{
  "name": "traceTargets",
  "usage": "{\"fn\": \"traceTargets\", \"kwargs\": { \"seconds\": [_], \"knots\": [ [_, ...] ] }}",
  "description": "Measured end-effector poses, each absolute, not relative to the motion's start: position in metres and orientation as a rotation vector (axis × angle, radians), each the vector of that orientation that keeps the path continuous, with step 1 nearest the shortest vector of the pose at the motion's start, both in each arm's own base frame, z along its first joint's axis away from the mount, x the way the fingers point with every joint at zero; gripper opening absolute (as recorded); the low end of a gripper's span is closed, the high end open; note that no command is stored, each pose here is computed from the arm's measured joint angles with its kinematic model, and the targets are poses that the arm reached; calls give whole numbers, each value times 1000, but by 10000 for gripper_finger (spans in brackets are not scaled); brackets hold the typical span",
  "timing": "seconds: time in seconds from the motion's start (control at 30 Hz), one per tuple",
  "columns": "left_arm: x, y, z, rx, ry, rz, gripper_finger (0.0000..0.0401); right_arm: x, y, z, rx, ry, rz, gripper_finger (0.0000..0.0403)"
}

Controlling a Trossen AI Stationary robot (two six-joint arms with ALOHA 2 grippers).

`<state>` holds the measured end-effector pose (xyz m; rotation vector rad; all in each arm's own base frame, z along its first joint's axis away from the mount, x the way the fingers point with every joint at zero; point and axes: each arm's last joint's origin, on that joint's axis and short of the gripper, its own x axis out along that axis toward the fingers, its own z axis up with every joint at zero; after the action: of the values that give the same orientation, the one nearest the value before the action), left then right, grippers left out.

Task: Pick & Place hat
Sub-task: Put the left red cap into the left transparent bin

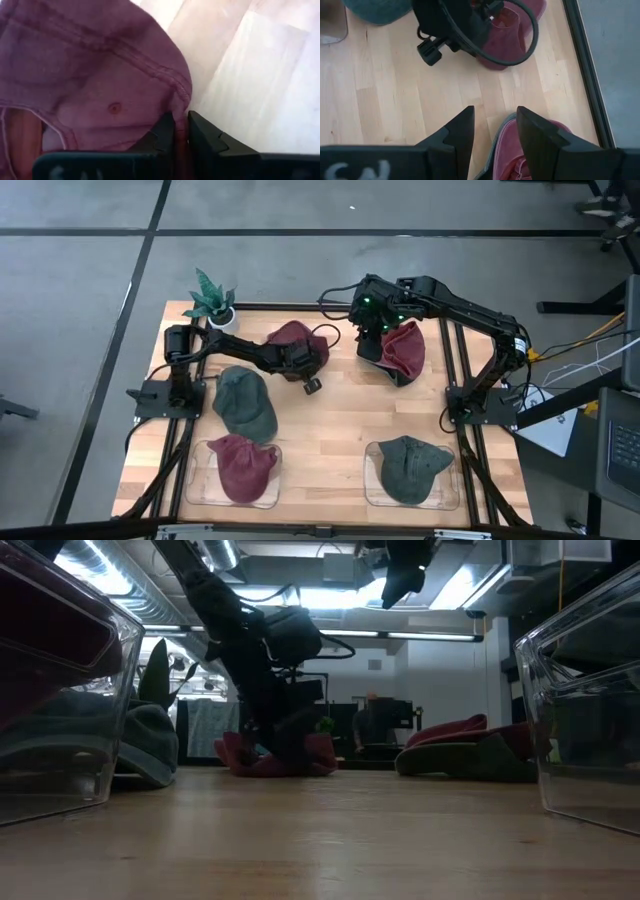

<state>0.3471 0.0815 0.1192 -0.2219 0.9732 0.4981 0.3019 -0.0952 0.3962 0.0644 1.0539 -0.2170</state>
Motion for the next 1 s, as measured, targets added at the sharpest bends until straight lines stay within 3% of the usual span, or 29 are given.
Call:
{"fn": "traceTargets", "kwargs": {
  "seconds": [0.63, 1.0],
  "knots": [
    [335, 76, 182, -619, 821, 235, 35, 302, -94, 396, 66, 1049, -178, 147],
    [318, 70, 235, -708, 684, -8, 34, 303, -93, 396, 52, 1043, -116, 147]
  ]
}}
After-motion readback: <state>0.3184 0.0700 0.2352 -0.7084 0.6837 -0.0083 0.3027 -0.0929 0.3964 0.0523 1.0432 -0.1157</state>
